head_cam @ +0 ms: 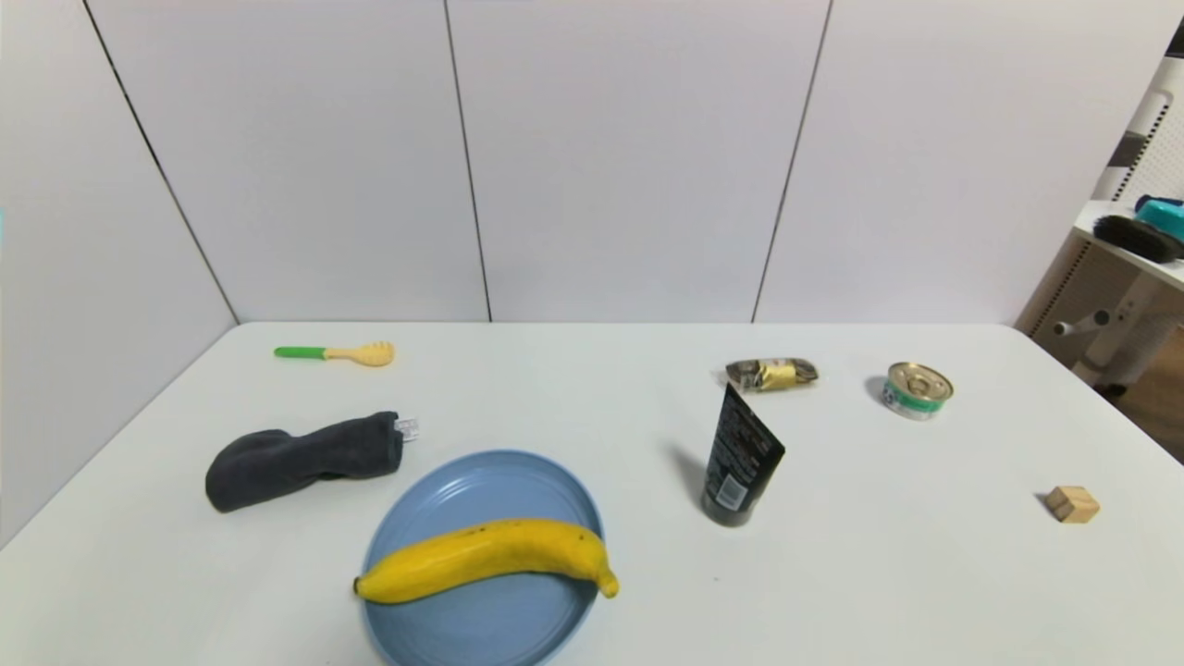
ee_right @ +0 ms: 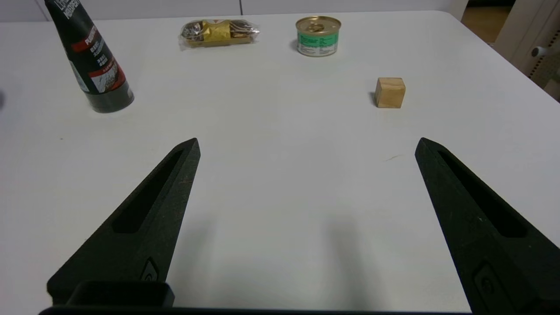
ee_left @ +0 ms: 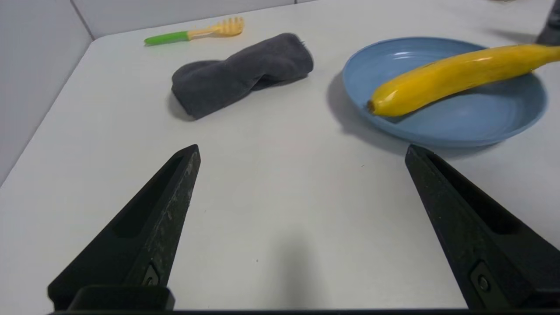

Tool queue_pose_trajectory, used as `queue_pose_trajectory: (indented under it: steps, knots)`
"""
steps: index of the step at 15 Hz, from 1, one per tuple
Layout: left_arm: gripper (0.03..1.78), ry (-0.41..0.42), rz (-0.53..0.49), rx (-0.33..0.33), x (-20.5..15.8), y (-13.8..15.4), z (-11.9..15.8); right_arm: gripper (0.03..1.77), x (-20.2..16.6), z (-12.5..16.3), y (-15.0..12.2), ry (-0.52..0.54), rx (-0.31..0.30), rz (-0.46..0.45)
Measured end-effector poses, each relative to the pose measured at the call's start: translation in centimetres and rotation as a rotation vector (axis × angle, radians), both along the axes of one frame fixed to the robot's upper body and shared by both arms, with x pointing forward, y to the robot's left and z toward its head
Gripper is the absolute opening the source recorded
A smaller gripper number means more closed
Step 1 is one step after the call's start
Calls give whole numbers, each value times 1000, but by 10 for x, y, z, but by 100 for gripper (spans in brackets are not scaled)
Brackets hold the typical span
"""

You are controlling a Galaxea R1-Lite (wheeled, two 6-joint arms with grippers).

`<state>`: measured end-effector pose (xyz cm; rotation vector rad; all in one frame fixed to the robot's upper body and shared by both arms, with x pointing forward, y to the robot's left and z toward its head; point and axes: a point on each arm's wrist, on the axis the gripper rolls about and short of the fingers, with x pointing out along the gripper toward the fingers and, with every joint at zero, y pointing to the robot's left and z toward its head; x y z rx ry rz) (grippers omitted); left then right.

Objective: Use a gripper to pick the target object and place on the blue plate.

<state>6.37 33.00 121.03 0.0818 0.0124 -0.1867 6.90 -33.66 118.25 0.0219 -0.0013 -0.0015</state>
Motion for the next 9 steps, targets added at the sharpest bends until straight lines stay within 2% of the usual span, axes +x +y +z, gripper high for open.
queue_pose_trajectory:
  steps: [2, 5, 9]
  knots:
    - [169, -24, 21, 1, 1, 0, -11, 170, 0, 0, 0, 0, 0, 0]
    - [169, -22, 137, 8, 4, 3, -24, 170, 0, 0, 0, 0, 0, 0]
    - [169, -17, 149, 21, 5, 3, -28, 170, 0, 0, 0, 0, 0, 0]
